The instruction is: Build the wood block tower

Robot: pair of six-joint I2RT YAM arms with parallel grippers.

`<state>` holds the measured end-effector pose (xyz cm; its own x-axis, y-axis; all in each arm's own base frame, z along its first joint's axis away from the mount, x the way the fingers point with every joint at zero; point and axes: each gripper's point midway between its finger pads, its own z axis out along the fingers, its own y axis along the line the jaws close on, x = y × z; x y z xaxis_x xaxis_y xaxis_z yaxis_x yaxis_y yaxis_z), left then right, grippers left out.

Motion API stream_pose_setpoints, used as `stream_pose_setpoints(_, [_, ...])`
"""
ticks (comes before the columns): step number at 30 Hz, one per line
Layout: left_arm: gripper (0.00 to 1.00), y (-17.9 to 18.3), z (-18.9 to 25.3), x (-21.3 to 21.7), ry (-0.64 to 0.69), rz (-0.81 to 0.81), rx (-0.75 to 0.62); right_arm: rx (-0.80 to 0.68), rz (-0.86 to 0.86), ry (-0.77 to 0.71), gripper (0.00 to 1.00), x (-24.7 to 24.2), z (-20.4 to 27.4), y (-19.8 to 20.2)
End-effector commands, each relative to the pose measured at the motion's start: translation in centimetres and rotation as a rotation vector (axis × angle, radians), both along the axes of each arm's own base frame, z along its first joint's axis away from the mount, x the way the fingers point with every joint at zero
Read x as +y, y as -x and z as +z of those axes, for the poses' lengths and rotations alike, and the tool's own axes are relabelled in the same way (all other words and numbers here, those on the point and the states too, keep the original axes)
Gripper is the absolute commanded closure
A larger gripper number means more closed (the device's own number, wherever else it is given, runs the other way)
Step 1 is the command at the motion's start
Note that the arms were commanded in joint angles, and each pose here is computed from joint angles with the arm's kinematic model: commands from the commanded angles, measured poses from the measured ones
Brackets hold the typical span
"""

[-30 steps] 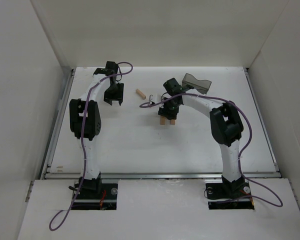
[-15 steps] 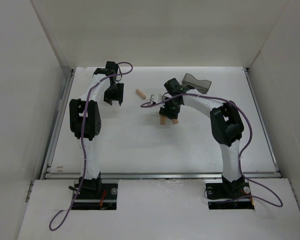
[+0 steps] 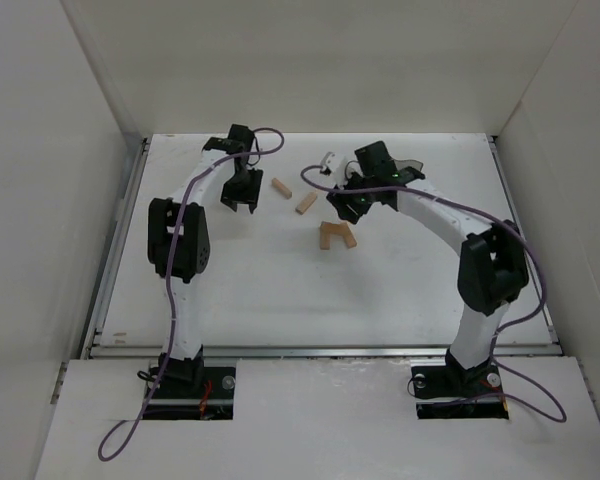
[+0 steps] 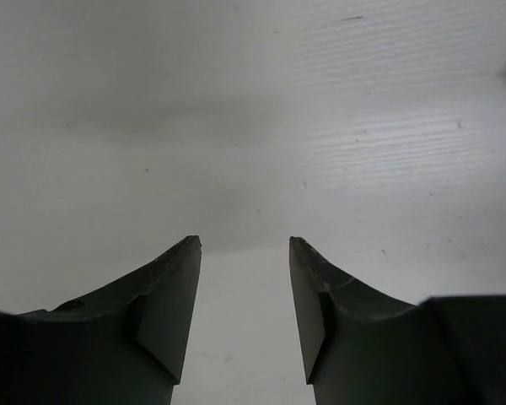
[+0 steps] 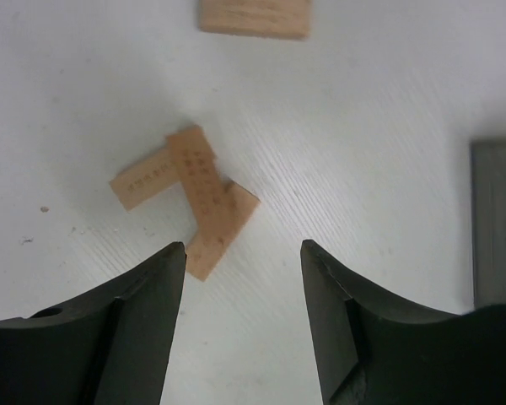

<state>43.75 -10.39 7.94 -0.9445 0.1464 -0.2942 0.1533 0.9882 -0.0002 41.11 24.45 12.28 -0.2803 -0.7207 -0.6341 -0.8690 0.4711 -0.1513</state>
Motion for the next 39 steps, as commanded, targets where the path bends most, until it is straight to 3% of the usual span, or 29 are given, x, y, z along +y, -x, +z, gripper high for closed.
stream_pose_setpoints(1, [0.57, 0.9, 2.0, -1.8, 0.018, -0.079, -0.03, -0.006, -0.38, -0.141, 0.37, -4.0, 1.8, -2.3])
stream_pose_setpoints(4, [0.58, 2.0, 1.4, -3.7, 0.038, -0.135, 0.004, 0.032, -0.604, -0.13, 0.38, -6.8, 0.5, -2.1])
stream_pose_setpoints(10, [0.58, 3.3, 0.3, -6.8, 0.073, -0.226, 0.037, 0.096, -0.769, -0.093, 0.4, -9.0, -3.3, -0.5])
stream_pose_setpoints(23, [0.58, 4.5, -1.9, -7.6, 0.038, -0.226, 0.074, 0.193, -0.77, -0.065, 0.41, -7.0, -7.1, -0.1])
stream_pose_setpoints(39, [0.58, 4.9, -2.1, -7.3, 0.026, -0.223, 0.08, 0.236, -0.729, -0.089, 0.43, -4.7, -8.3, 1.0])
